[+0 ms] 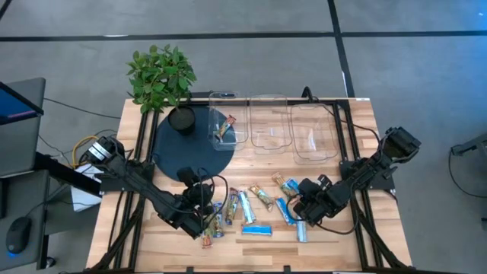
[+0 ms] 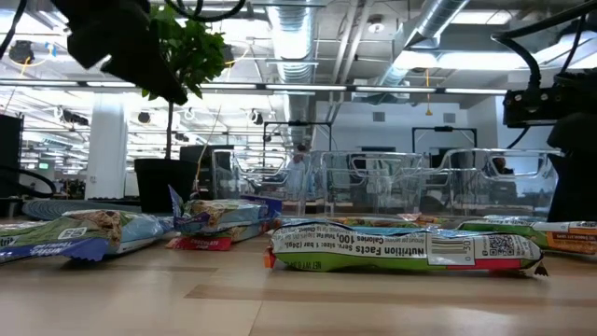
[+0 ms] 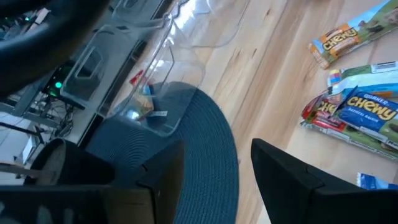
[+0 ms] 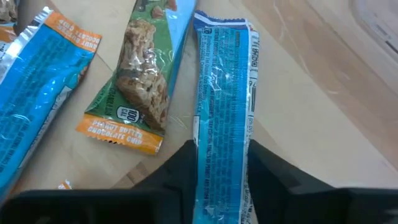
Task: Pick and place Granola Bars by type
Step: Put the blue granola bar into the middle transparent bin
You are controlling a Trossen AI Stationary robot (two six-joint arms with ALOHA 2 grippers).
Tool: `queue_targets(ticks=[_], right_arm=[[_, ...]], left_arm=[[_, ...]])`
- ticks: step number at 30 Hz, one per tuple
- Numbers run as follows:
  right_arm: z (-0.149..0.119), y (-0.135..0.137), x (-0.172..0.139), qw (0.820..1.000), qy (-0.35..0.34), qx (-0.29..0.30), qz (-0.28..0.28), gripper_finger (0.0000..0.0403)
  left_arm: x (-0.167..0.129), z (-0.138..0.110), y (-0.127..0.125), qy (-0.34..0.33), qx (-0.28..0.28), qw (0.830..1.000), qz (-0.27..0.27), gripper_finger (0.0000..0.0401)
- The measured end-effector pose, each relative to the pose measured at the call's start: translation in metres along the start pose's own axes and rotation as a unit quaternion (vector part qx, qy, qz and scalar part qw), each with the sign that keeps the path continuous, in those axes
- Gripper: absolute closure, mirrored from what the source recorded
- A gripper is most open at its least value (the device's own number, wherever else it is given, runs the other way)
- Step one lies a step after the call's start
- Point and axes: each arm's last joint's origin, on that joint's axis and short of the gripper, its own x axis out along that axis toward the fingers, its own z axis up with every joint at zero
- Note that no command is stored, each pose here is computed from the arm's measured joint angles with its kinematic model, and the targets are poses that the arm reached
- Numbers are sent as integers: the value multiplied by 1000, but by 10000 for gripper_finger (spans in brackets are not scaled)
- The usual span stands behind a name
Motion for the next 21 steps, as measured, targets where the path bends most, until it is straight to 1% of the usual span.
queue_targets(ticks=[3,10,21], right_arm=[[1,1,0,1000,-1,1,1,314],[3,5,-3,1000,3,4,11,297],[3,5,-4,1000,-7,5,9,319]], left_arm=[[2,-3,-1,2,-5,1000,-2,218],[2,-4,-1,2,-4,1000,-1,218],[2,-3,-2,0,-10,1000,-4,218]])
